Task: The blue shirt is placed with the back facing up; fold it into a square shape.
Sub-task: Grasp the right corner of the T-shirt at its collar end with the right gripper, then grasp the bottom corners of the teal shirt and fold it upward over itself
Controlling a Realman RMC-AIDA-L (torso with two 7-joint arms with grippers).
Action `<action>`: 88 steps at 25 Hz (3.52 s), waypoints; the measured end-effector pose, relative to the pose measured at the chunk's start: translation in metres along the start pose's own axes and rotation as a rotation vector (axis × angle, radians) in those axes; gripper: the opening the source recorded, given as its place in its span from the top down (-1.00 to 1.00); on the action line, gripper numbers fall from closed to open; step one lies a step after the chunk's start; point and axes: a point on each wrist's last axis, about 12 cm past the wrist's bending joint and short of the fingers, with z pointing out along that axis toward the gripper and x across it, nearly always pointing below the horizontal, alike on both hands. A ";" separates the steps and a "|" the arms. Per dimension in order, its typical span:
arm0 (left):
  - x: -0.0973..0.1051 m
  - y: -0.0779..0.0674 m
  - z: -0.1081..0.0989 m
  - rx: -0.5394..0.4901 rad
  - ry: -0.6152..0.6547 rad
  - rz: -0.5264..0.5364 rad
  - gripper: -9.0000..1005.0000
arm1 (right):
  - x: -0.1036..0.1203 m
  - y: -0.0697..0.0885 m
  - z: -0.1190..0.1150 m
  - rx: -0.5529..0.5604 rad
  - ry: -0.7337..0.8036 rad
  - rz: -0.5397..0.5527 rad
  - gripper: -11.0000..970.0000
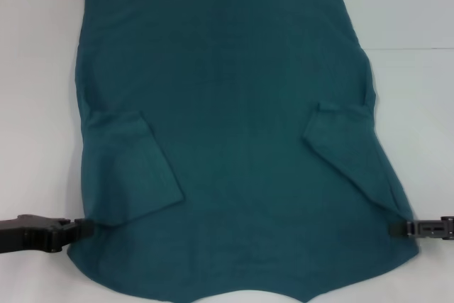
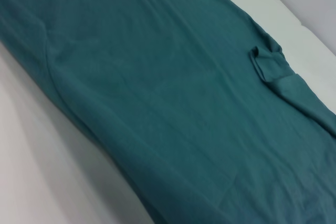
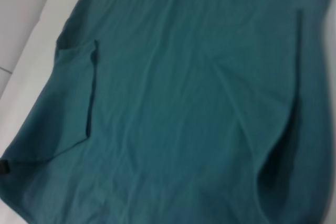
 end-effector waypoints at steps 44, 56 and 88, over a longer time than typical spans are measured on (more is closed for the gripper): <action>-0.004 0.002 -0.002 -0.011 -0.007 0.004 0.95 | 0.000 0.003 0.008 0.003 0.023 0.039 0.93; 0.007 -0.001 -0.018 0.039 -0.006 -0.074 0.95 | 0.031 -0.002 -0.019 -0.078 -0.083 -0.001 0.93; 0.038 -0.021 -0.041 0.242 -0.009 -0.204 0.95 | 0.093 -0.007 -0.063 -0.137 -0.108 -0.050 0.93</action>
